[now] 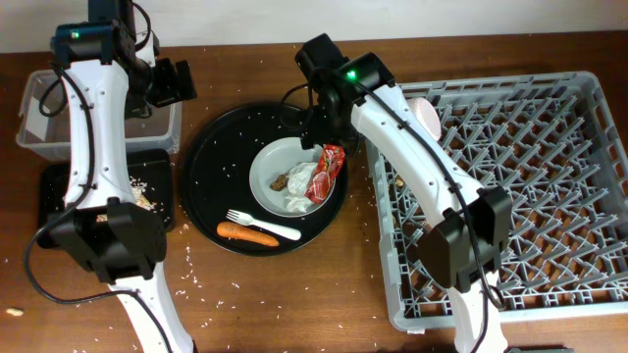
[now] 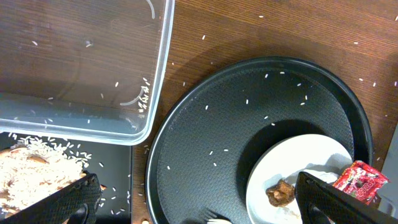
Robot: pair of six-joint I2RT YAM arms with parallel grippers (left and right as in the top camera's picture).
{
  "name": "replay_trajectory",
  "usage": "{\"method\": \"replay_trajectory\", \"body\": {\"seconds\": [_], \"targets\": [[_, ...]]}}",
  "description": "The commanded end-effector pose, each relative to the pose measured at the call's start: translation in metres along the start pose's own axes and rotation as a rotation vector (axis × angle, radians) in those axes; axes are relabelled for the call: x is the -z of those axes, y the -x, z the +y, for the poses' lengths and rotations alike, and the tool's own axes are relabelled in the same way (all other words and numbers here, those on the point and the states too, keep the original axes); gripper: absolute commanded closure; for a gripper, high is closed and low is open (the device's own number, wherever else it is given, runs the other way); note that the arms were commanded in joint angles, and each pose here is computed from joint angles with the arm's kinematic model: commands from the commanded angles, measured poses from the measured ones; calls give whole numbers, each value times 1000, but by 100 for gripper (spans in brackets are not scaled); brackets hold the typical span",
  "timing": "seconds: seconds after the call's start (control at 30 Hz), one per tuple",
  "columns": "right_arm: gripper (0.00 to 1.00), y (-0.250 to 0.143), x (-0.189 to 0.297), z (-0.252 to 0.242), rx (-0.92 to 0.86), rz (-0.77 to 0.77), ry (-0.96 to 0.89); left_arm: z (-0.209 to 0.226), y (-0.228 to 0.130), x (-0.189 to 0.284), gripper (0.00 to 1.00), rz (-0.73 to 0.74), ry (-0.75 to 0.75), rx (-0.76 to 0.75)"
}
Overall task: Sort waste into correct bins and load items into the dishwasher rack
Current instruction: 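Carry the pink bowl into the rack and set it down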
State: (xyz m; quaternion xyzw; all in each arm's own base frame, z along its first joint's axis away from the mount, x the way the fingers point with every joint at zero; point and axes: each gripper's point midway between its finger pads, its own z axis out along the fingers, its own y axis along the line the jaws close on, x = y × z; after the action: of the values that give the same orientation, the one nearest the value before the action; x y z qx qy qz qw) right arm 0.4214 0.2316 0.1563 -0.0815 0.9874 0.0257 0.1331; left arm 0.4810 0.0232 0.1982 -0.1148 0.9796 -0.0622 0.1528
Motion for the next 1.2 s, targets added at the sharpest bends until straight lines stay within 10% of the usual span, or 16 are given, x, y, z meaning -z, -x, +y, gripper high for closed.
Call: {"method": "replay_trajectory", "body": {"seconds": [0.0, 0.8, 1.17], "targets": [[5, 3, 14, 21, 31, -38, 66, 1, 3, 5, 1, -19, 8, 4], [10, -33, -54, 105, 211, 73, 146, -3, 20, 6, 1, -87, -11, -4], [18, -45, -102, 55, -107, 166, -45, -3, 20, 6, 1, -88, -11, -4]]}}
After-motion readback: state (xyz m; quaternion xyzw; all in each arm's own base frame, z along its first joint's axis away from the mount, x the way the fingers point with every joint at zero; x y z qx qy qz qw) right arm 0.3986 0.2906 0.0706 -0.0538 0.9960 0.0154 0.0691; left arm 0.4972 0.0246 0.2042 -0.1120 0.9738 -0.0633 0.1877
